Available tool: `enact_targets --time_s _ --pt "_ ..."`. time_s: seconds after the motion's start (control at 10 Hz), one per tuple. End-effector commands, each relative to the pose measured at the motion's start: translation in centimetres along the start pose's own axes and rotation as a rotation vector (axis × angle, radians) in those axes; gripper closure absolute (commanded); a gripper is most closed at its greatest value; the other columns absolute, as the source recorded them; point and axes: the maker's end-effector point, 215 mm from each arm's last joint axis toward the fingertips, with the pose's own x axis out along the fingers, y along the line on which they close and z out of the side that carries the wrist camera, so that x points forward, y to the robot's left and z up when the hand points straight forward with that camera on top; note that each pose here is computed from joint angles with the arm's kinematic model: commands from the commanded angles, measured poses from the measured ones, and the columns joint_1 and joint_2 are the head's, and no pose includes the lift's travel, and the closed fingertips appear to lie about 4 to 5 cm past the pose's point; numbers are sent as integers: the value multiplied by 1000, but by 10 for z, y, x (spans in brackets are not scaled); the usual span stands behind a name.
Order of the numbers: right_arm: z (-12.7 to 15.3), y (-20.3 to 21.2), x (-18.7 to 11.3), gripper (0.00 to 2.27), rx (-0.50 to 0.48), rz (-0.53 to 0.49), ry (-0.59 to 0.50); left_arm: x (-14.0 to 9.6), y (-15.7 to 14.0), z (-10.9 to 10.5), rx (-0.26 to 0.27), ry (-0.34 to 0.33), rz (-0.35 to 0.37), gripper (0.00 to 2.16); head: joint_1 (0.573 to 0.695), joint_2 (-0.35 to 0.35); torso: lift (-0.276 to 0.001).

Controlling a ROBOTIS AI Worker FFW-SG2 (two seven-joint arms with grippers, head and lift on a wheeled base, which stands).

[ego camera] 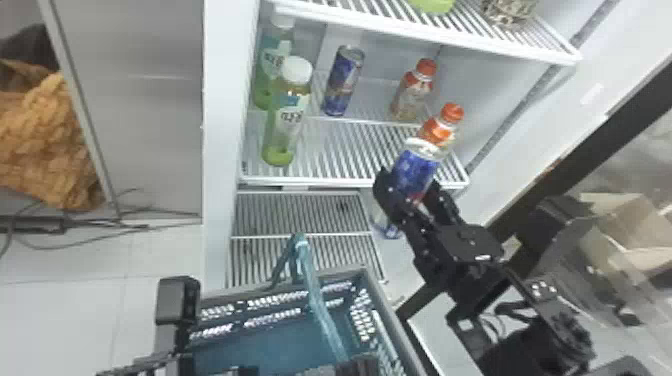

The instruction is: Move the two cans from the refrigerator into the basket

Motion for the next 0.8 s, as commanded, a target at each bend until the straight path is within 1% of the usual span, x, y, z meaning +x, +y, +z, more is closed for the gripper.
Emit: enact_targets --time_s 0.0,0.3,0.5,0.7 --pt "-9 10 -10 714 16 19 63 0 0 -1 0 4 1 1179 695 -350 -276" --pt "-37 25 -25 714 56 53 192 -1 0 0 1 4 2 1179 695 -350 -276" --pt "-65 36 -32 714 87 80 292 0 0 0 3 6 1 1179 695 -350 -276" --pt "-83 44 -37 714 96 97 358 0 0 0 3 6 1 1179 695 -350 -276"
